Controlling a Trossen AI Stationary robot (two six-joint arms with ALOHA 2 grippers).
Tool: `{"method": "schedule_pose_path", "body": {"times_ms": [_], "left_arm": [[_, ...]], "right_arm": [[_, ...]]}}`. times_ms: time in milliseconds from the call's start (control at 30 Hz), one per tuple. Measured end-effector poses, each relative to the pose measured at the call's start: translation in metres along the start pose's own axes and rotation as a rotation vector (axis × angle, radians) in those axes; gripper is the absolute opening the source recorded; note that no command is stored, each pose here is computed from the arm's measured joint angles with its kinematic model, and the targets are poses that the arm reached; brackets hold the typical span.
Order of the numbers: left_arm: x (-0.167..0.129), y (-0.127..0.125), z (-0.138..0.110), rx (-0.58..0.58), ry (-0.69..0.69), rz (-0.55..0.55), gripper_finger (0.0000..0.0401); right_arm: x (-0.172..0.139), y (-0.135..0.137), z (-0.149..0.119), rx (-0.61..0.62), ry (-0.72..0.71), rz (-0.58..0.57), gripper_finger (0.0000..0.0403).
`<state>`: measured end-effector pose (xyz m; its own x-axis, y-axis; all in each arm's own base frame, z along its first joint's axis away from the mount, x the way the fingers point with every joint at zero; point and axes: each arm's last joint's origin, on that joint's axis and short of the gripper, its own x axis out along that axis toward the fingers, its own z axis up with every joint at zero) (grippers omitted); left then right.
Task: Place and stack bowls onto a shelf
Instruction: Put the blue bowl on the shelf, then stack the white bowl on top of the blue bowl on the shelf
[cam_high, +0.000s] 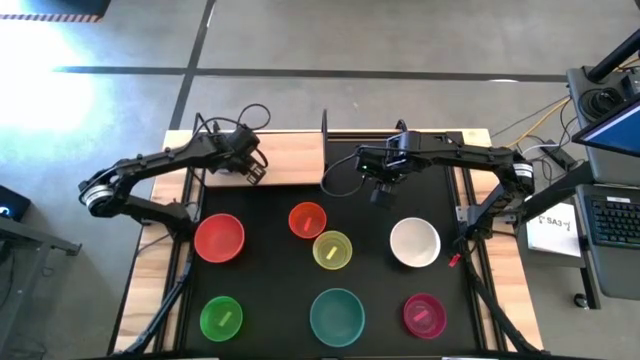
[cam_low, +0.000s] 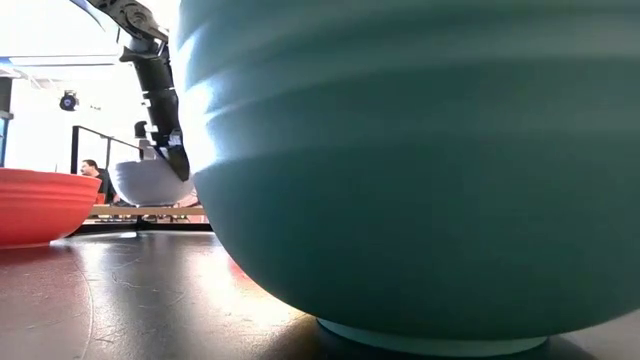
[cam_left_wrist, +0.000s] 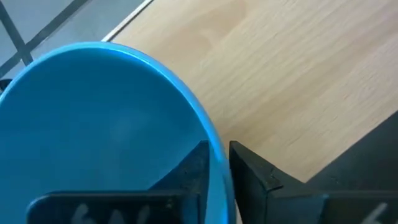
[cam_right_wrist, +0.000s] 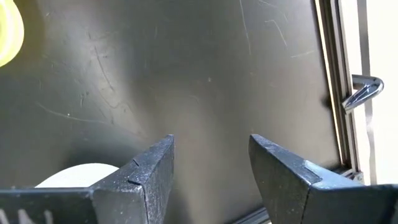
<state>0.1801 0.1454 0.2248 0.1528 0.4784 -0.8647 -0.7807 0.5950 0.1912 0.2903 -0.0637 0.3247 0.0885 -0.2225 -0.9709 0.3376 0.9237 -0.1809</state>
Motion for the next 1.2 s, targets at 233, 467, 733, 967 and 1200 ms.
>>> {"method": "schedule_pose_path", "body": {"times_ms": [233,467,733,967,1200], "left_arm": [[-0.001,0.000,-0.002,-0.002,0.010,-0.010,0.0107],[-0.013,0.000,0.004,-0.004,0.019,-0.101,0.0144],[-0.027,0.003,0.012,-0.003,0.024,-0.094,0.0148],[-0.051,0.008,0.026,0.010,-0.020,-0.101,0.0149],[-0.071,-0.003,0.031,0.073,-0.093,-0.150,0.0149]], "right_arm": [[-0.001,-0.002,-0.006,0.088,0.046,-0.008,0.0194],[-0.009,-0.005,-0.015,0.208,0.063,-0.015,0.0194],[-0.021,-0.008,-0.025,0.338,0.035,-0.009,0.0194],[-0.020,0.001,-0.036,0.444,0.055,0.011,0.0194],[-0.008,0.034,-0.047,0.462,0.116,0.051,0.0194]]}}
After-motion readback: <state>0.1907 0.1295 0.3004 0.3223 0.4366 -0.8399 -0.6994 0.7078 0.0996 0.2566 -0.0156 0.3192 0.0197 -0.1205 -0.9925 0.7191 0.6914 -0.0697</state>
